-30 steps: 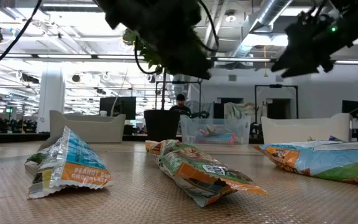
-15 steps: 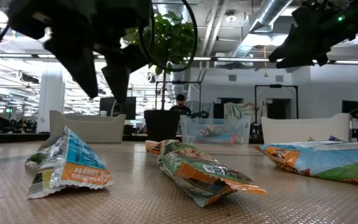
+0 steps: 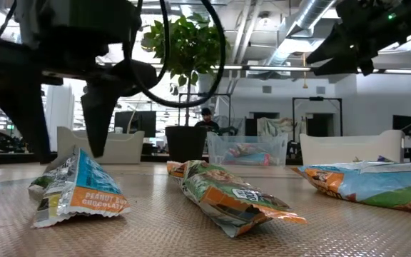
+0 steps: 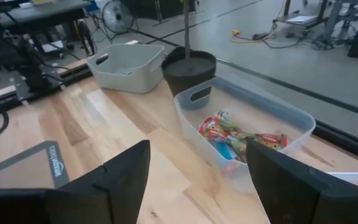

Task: Pick and place Granola Bars by type
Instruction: Put the yellow granola bar into the white bin

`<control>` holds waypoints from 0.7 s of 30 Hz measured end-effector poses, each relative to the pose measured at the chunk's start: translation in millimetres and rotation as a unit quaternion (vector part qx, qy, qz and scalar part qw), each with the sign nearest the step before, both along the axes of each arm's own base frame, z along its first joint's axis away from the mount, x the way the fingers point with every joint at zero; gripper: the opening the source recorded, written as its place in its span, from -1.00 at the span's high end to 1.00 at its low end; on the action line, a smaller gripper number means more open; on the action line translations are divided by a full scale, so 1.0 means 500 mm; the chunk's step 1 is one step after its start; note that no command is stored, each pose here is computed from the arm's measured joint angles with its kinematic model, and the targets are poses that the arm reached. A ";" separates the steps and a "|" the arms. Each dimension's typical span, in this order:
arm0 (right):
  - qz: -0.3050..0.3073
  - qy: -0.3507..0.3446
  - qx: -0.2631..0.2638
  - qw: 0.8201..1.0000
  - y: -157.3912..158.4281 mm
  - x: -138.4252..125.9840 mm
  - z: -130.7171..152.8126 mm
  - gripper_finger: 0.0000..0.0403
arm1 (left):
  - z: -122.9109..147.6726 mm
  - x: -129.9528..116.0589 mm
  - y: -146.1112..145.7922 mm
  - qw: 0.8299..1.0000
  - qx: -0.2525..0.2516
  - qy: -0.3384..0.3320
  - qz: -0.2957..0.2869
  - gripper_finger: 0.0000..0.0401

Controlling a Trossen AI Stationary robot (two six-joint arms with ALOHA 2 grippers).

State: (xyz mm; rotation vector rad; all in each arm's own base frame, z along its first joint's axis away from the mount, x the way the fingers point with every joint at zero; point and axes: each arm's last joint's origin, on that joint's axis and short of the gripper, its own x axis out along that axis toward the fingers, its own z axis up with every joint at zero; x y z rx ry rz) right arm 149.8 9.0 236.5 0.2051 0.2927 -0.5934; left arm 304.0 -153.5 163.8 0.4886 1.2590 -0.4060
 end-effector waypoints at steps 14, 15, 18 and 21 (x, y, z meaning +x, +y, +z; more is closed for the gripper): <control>0.022 -0.008 0.012 1.000 0.015 -0.001 0.000 -0.29 | -0.011 0.017 -0.062 1.000 -0.008 -0.015 -0.012 -0.03; 0.021 -0.008 0.012 1.000 0.015 -0.001 0.000 -0.29 | -0.010 0.017 -0.064 1.000 -0.012 -0.016 -0.012 -0.03; 0.022 -0.008 0.012 1.000 0.015 -0.001 0.000 -0.29 | -0.012 0.018 -0.066 0.999 -0.019 -0.023 -0.012 -0.03; 0.022 -0.007 0.012 1.000 0.015 -0.001 0.000 -0.29 | -0.012 0.019 -0.066 0.999 -0.019 -0.025 -0.011 -0.03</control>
